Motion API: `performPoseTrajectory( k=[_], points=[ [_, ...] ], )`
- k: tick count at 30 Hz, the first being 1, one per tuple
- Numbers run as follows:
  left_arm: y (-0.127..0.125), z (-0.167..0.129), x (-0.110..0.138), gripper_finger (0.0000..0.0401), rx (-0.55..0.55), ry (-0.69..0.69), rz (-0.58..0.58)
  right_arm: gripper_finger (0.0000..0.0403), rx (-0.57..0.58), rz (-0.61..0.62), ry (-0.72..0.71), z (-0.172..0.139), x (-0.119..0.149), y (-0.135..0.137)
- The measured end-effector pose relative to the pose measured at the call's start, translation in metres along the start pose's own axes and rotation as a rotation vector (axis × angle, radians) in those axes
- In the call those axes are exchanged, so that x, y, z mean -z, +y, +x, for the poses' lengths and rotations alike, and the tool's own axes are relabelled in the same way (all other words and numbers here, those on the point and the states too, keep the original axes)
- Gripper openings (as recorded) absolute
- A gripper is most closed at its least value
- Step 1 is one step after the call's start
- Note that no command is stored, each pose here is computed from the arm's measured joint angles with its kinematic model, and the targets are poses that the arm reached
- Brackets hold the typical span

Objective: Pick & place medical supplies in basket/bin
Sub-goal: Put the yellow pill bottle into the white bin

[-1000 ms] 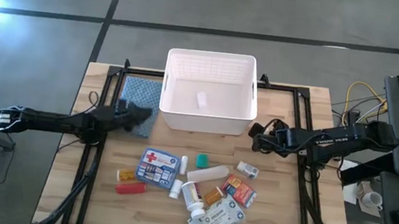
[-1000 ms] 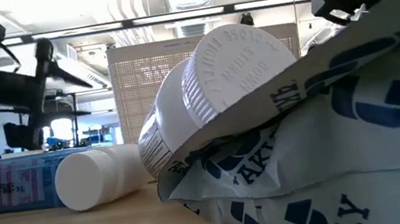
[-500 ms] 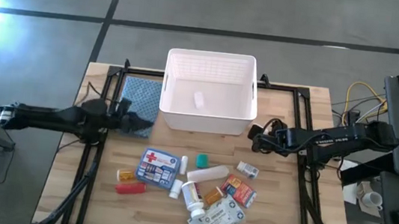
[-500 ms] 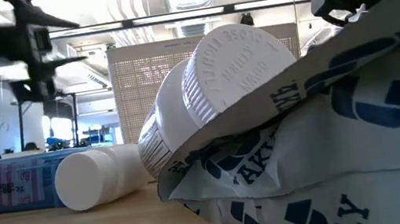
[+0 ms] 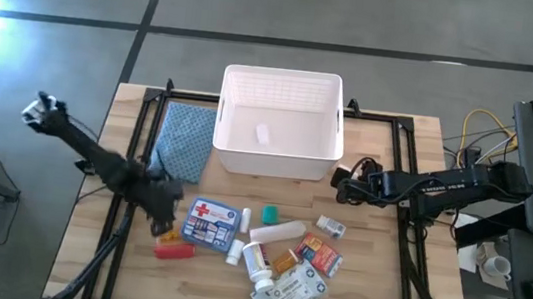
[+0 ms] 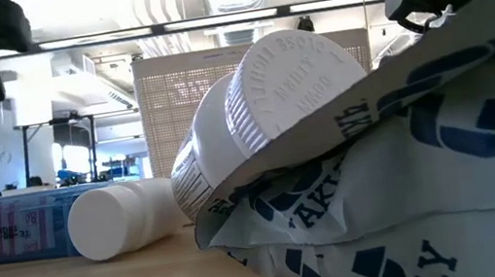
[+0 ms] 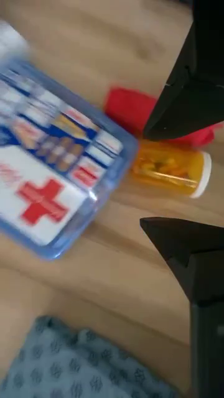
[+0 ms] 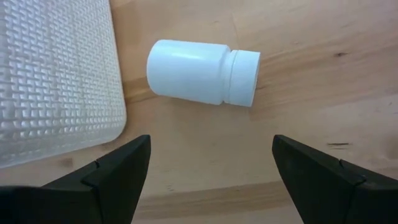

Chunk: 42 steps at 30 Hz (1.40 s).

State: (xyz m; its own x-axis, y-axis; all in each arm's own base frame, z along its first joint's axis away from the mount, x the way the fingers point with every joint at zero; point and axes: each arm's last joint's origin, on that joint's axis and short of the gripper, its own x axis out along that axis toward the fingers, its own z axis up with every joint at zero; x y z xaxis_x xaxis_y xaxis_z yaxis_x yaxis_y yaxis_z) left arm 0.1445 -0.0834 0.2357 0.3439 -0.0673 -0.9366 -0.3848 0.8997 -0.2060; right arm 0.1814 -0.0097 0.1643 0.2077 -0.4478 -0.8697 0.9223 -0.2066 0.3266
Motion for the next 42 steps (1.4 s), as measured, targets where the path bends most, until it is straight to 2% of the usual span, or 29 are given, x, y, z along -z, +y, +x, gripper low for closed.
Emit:
performPoseTrajectory(
  k=[6,8,14,23,27,33,38,42],
  points=[
    [-0.03,0.043,0.027,0.0192,-0.199,0.082,0.006,0.0325,0.0,-0.032,-0.001,0.0,0.0,0.0],
    [-0.038,0.052,0.033,0.0192,-0.213,0.091,0.023,0.0325,0.0,-0.036,-0.001,0.0,0.0,0.0],
    [-0.056,0.068,0.04,0.0193,-0.152,0.079,0.058,0.0325,0.0,-0.07,-0.001,0.0,0.0,0.0],
    [-0.048,0.084,0.049,0.0223,-0.226,0.11,0.081,0.0325,0.002,-0.076,0.001,0.0,0.0,0.0],
    [-0.042,0.087,0.052,0.0209,-0.235,0.151,0.079,0.0325,0.002,-0.076,0.001,0.0,0.0,0.0],
    [-0.042,0.084,0.052,0.0134,-0.224,0.18,0.067,0.0325,0.002,-0.077,0.001,0.0,0.0,0.0],
    [-0.05,0.057,0.042,0.0129,-0.239,0.138,0.036,0.0325,0.001,-0.084,-0.002,0.0,0.0,0.0],
    [-0.057,0.011,0.025,0.0132,-0.256,0.003,0.008,0.0325,0.002,-0.084,-0.003,0.0,0.0,0.0]
  ],
)
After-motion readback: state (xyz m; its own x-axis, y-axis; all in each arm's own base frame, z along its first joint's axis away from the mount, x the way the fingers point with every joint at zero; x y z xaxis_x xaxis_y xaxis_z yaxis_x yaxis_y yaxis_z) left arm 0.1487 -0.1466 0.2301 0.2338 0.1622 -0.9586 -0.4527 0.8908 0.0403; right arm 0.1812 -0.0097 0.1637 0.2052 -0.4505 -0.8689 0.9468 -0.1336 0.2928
